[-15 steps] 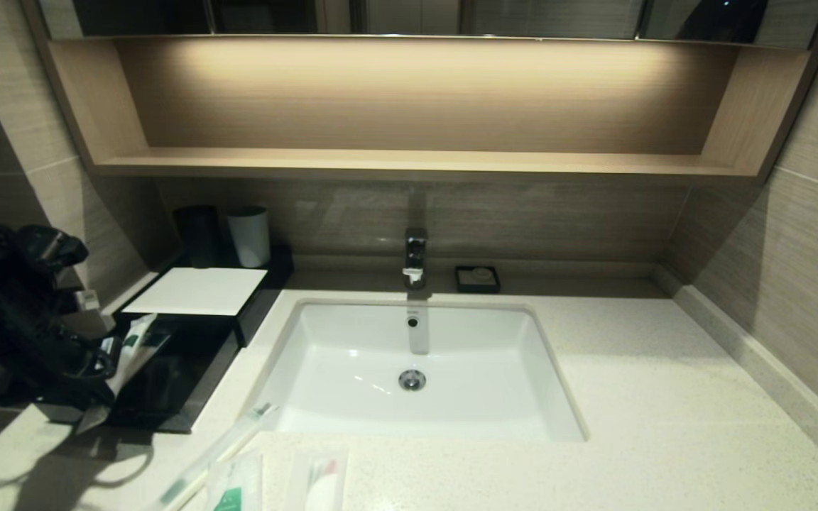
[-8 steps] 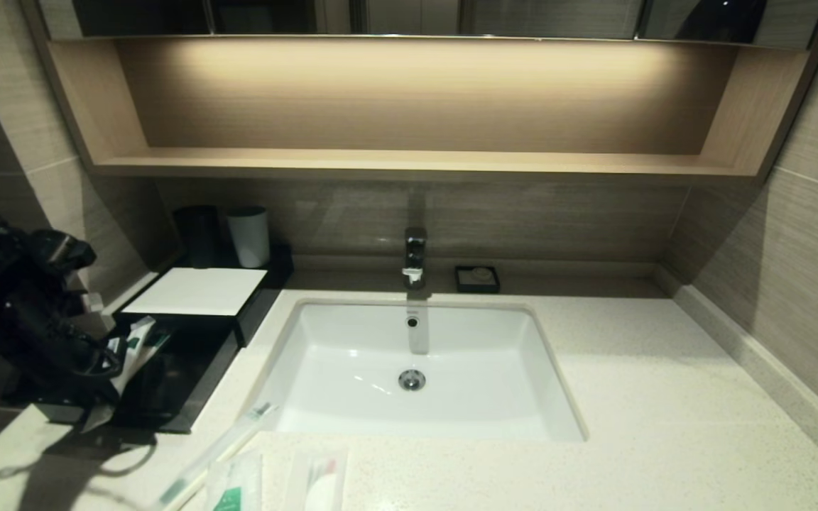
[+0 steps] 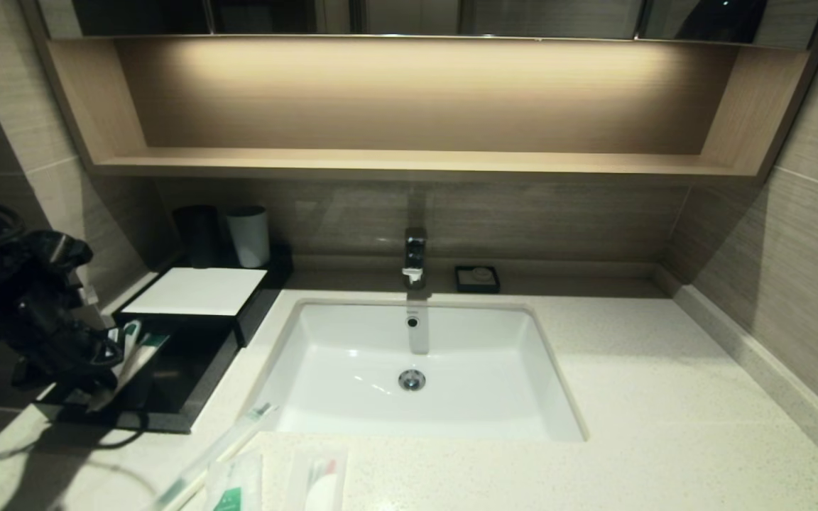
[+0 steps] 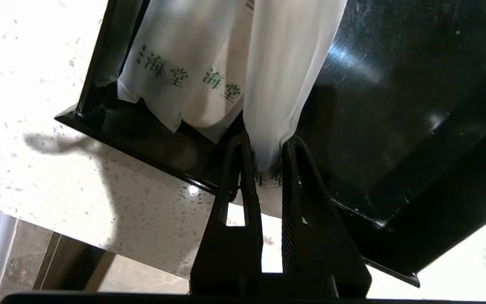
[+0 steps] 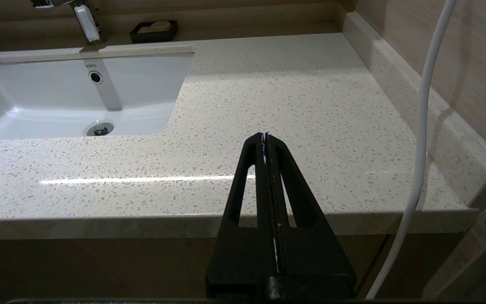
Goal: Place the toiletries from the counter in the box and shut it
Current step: Place the bathroom toiletry into the drawer
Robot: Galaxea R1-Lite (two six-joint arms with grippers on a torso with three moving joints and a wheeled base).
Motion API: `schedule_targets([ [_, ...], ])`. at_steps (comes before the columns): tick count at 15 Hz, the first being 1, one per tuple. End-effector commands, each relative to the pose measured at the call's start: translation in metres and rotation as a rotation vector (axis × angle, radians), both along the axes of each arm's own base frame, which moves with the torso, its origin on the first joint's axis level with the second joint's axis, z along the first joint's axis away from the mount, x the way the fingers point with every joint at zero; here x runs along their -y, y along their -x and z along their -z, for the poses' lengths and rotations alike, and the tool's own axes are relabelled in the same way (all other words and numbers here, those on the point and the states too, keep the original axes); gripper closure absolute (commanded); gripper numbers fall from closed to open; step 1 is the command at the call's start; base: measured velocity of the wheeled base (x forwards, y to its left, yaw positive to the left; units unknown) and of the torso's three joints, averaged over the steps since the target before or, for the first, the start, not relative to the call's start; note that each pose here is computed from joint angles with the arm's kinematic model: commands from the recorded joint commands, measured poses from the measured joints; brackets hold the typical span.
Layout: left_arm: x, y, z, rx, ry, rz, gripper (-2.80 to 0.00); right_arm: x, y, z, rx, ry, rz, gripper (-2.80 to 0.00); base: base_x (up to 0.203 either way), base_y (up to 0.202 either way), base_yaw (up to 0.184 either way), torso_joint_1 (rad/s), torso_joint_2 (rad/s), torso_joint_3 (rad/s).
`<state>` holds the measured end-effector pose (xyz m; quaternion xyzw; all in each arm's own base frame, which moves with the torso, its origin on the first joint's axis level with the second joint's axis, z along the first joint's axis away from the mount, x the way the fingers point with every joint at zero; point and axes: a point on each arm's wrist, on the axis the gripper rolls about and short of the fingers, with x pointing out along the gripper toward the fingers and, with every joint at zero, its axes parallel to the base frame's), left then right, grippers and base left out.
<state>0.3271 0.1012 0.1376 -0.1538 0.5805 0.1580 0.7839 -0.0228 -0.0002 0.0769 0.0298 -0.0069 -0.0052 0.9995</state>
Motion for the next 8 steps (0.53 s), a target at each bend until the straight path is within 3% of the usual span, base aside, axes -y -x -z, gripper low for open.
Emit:
schedule_targets([
  [1, -0.001, -0.001, 0.006, -0.02, 0.003, 0.001, 0.0, 0.0, 0.0, 0.0, -0.001, 0.0, 0.0, 0.0, 0.0, 0.0, 0.0, 0.0, 0.0, 0.0],
  [8, -0.012, -0.001, 0.008, -0.008, -0.017, 0.001, 0.0, 0.0, 0.0, 0.0, -0.001, 0.0, 0.0, 0.0, 0.0, 0.0, 0.0, 0.0, 0.0, 0.0],
])
